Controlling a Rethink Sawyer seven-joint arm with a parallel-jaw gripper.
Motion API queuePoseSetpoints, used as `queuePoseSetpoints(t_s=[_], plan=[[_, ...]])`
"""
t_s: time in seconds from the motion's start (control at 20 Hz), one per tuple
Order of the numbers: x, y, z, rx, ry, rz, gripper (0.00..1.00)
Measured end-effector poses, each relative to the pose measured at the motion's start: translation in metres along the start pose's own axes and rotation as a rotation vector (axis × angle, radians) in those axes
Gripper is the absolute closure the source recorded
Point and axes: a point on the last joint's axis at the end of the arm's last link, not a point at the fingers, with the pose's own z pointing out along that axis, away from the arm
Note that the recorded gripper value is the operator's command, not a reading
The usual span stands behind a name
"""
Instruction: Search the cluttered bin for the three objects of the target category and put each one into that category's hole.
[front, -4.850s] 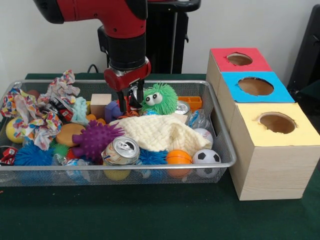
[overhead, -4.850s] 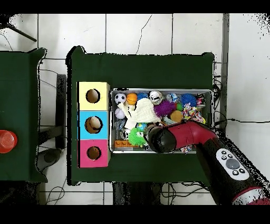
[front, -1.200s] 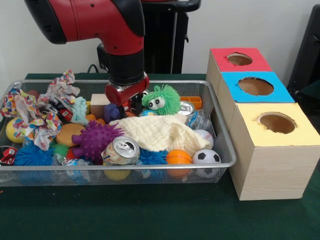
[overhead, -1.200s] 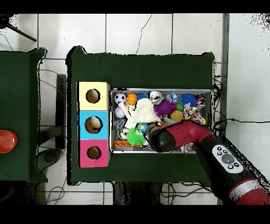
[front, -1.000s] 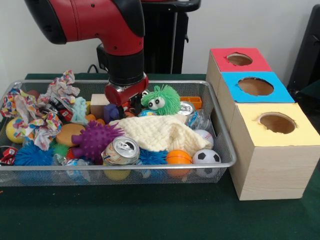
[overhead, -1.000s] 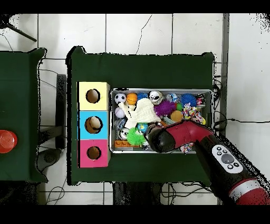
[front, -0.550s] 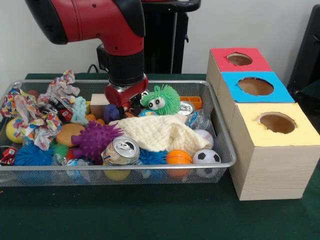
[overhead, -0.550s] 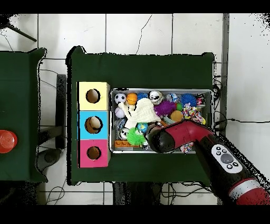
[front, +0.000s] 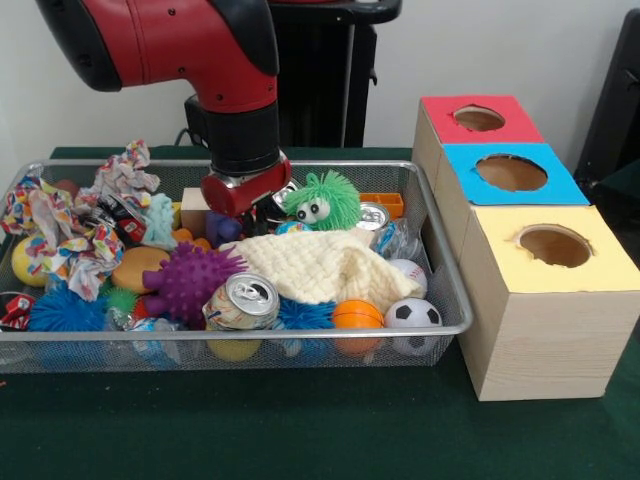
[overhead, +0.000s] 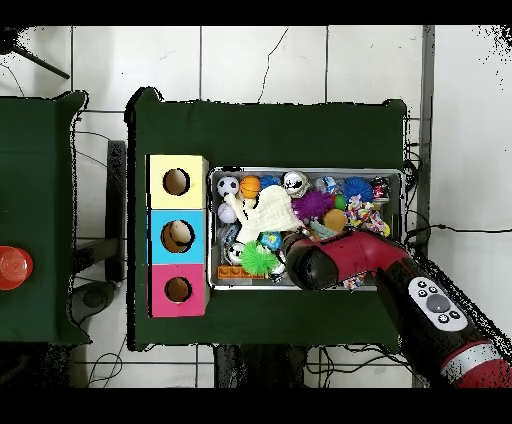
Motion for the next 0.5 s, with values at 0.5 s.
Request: queuePoseSetpoints(t_s=[0.5], plan=[[-0.0004, 0.0006, -0.0003, 0.001, -0.003, -0.001, 1.00]])
